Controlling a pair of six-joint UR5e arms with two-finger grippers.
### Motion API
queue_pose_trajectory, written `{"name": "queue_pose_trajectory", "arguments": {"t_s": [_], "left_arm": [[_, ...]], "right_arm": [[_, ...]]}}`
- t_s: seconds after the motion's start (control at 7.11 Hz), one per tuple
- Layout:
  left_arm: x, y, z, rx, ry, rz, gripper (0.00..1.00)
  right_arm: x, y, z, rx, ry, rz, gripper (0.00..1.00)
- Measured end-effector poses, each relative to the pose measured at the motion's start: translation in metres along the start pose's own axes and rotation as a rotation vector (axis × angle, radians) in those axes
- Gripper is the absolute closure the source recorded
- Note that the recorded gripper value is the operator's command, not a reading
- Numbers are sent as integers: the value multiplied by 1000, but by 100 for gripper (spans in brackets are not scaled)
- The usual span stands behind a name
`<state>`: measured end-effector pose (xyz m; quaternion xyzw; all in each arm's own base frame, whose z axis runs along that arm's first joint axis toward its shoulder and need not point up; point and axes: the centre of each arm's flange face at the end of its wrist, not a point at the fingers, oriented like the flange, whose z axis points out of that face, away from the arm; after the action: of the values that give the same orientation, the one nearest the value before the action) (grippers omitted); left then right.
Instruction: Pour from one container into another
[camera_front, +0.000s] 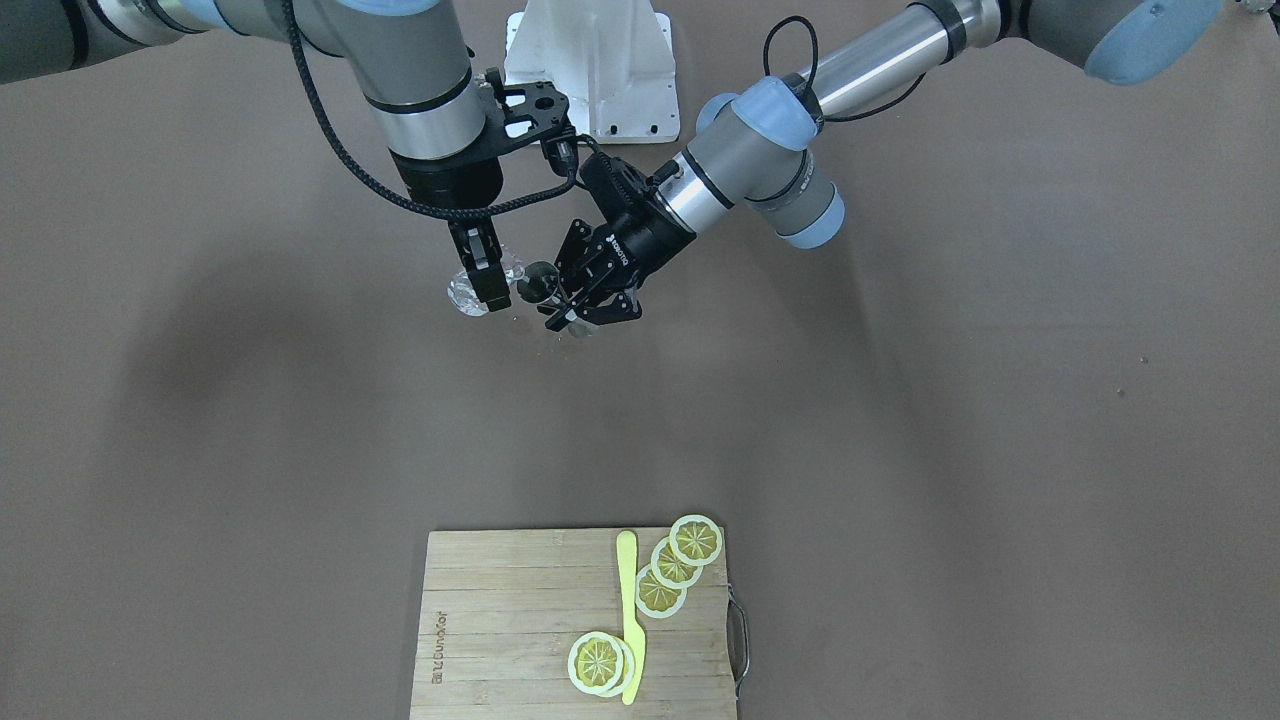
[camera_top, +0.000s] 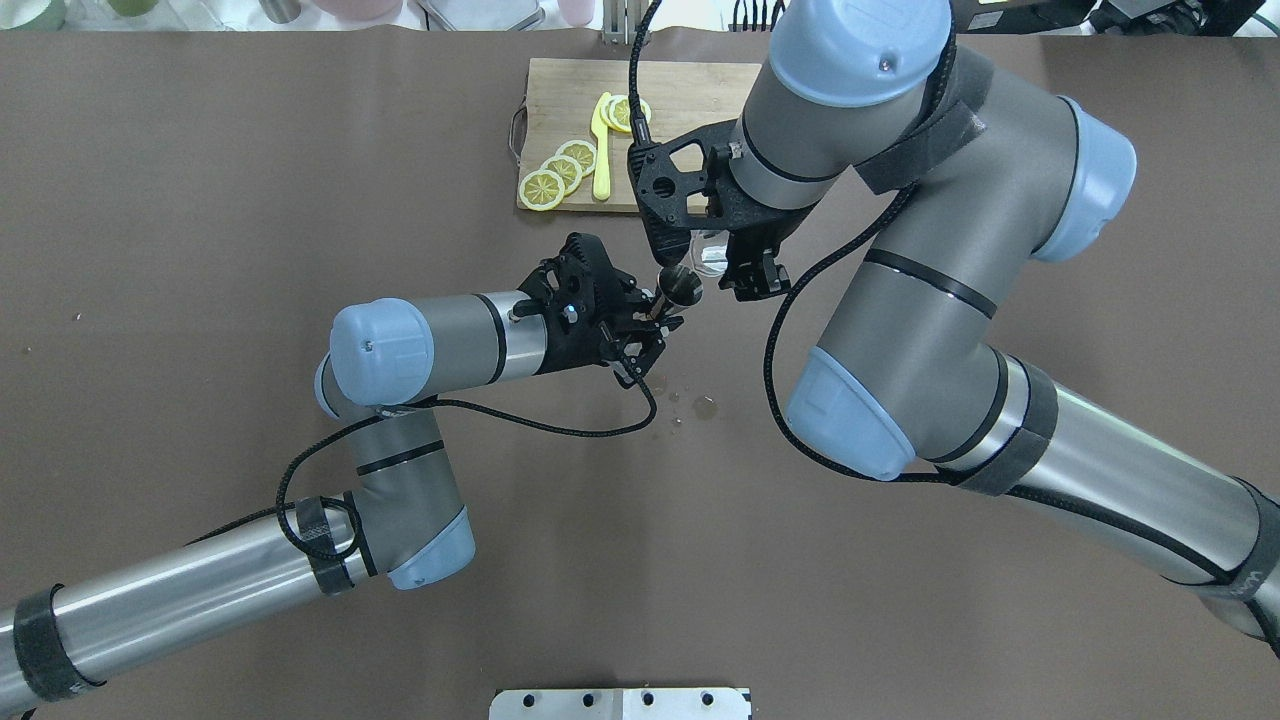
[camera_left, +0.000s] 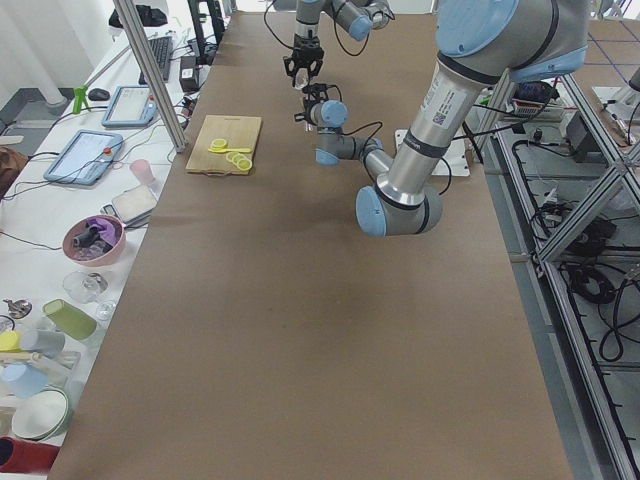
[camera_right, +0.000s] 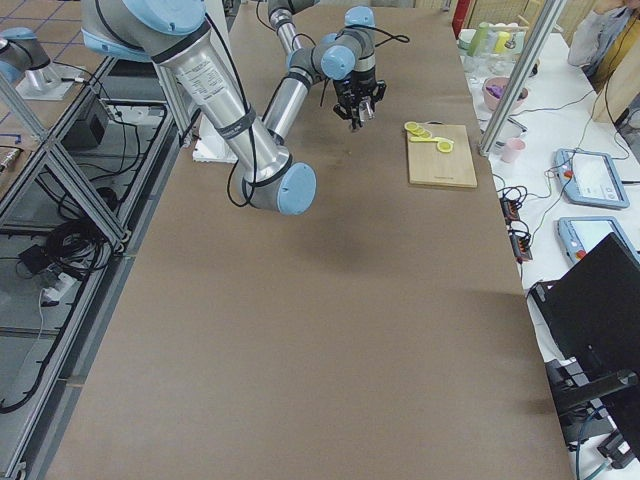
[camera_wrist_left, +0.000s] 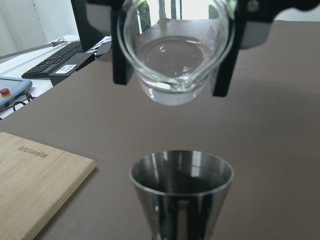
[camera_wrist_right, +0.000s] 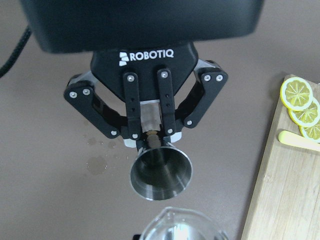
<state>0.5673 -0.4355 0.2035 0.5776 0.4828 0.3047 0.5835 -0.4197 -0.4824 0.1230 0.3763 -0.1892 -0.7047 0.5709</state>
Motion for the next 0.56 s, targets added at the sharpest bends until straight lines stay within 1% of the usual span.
{"name": "queue_pose_trajectory", "arguments": {"t_s": [0.56], "left_arm": [[0, 1, 0, -2, 0, 0, 100]], "right_arm": [[-1, -7, 0, -31, 3, -1, 100]]}}
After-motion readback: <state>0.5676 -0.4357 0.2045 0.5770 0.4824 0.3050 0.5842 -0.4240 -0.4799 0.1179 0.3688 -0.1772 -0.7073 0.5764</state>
